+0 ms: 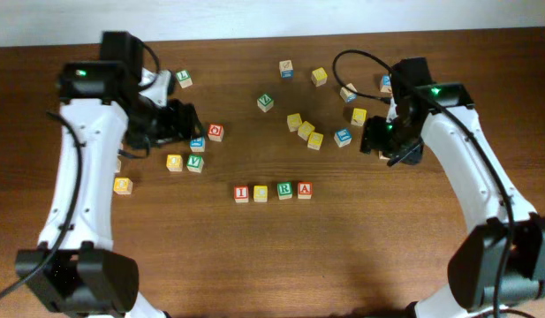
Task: Spell out ICRA
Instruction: 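Bring both grippers down to opposite ends of the block row, then push the row ends inward with both grippers to close gaps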
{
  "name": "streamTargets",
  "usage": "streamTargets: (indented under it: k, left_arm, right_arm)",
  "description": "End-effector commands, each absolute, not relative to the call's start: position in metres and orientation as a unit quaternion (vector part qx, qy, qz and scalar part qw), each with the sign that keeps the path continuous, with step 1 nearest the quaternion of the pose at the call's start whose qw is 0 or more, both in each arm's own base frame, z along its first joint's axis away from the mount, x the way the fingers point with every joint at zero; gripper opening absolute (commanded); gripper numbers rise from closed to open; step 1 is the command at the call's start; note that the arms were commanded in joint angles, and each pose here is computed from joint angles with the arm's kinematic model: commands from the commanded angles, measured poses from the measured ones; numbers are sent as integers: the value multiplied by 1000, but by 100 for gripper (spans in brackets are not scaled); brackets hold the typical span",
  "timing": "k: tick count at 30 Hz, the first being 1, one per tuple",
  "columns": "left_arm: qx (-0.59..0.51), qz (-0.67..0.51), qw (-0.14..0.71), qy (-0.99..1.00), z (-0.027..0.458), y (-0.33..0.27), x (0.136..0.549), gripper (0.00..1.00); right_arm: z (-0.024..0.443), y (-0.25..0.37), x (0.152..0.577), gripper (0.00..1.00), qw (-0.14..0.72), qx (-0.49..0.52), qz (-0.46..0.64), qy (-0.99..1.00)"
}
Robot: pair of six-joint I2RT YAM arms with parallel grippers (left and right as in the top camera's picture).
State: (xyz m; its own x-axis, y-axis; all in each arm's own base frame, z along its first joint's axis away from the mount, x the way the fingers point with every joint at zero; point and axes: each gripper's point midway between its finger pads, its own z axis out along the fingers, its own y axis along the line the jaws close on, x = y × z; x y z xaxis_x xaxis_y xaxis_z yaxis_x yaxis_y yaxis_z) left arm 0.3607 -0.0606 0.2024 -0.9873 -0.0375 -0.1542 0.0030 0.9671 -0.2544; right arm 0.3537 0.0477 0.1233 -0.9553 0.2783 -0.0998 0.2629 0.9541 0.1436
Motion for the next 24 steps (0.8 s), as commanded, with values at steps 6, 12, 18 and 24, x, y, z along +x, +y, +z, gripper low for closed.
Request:
streamTargets:
  k: [6,12,18,24]
  left_arm:
    - [-2,-95,-24,995,70,-86,315,0]
    - [-16,-94,-25,995,24,-83,301,0]
    - [-21,-98,-5,995,18,-101,310,0]
    - [-43,-44,-3,998,5,-97,311,0]
  right_arm:
    - [71,100,342,4,-16,79,69,994]
    - [32,123,330,4,-38,74,65,994]
    - [25,149,330,4,-34,48,88,994]
    - [9,152,318,4,-58,44,84,994]
